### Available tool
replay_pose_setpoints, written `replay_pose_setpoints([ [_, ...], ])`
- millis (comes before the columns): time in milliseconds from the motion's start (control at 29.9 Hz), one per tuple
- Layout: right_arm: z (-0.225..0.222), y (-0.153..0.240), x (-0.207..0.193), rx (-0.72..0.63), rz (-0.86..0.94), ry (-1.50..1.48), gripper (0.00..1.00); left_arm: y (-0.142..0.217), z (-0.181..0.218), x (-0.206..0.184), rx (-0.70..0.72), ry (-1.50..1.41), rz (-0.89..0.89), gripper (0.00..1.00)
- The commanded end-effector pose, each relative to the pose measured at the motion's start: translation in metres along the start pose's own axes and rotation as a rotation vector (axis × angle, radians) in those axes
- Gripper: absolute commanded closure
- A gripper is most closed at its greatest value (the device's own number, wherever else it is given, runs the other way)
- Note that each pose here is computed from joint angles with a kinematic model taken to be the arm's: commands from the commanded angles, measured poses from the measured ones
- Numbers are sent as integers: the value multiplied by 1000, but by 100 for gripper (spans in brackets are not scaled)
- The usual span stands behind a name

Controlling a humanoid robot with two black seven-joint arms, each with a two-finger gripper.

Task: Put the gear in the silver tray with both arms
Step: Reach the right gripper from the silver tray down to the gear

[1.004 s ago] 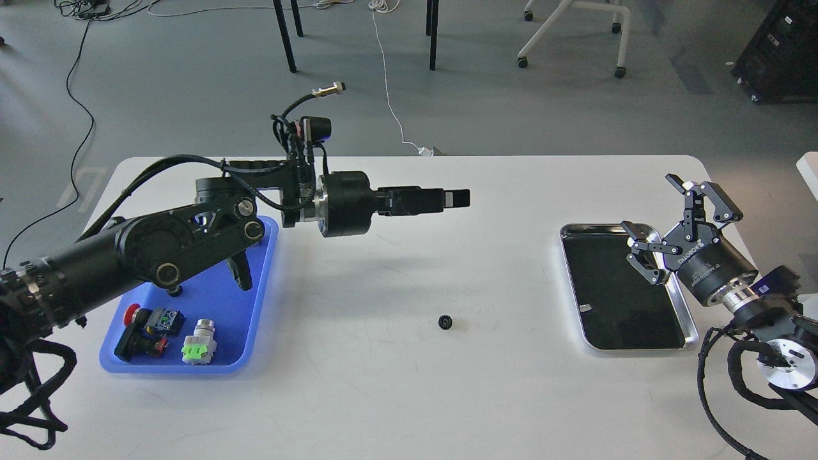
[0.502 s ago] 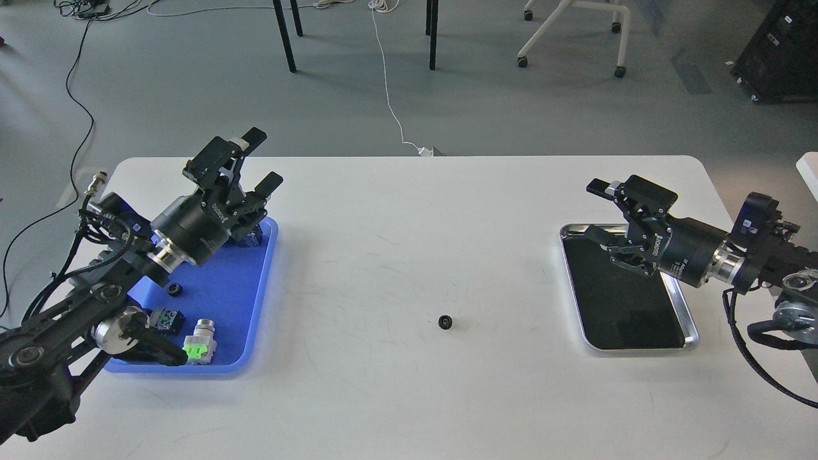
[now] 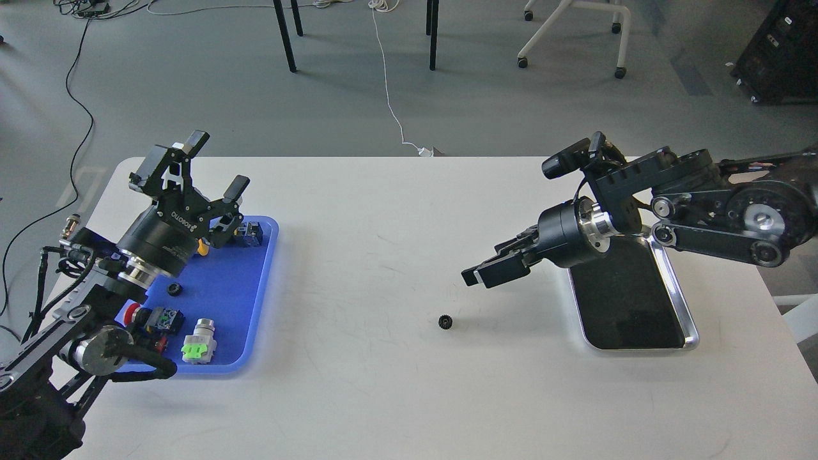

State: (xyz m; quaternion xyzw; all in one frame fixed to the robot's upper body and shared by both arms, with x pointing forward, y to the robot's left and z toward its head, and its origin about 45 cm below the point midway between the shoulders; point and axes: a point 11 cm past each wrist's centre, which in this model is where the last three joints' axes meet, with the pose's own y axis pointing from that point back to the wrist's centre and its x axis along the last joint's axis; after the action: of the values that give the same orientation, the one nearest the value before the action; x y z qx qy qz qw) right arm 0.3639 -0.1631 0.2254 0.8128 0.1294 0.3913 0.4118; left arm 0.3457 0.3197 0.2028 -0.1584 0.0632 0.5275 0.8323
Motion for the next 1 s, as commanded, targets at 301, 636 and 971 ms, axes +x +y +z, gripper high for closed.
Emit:
replay_pose_setpoints([
  [301, -10, -60, -11, -29, -126, 317, 5, -1, 7, 4, -28, 13, 20, 2],
  [636, -9, -79, -34, -4, -136, 352, 10, 3, 5, 1, -31, 25, 21, 2],
  [971, -12, -92, -34, 1, -138, 385, 24, 5, 6, 0, -37, 29, 22, 2],
])
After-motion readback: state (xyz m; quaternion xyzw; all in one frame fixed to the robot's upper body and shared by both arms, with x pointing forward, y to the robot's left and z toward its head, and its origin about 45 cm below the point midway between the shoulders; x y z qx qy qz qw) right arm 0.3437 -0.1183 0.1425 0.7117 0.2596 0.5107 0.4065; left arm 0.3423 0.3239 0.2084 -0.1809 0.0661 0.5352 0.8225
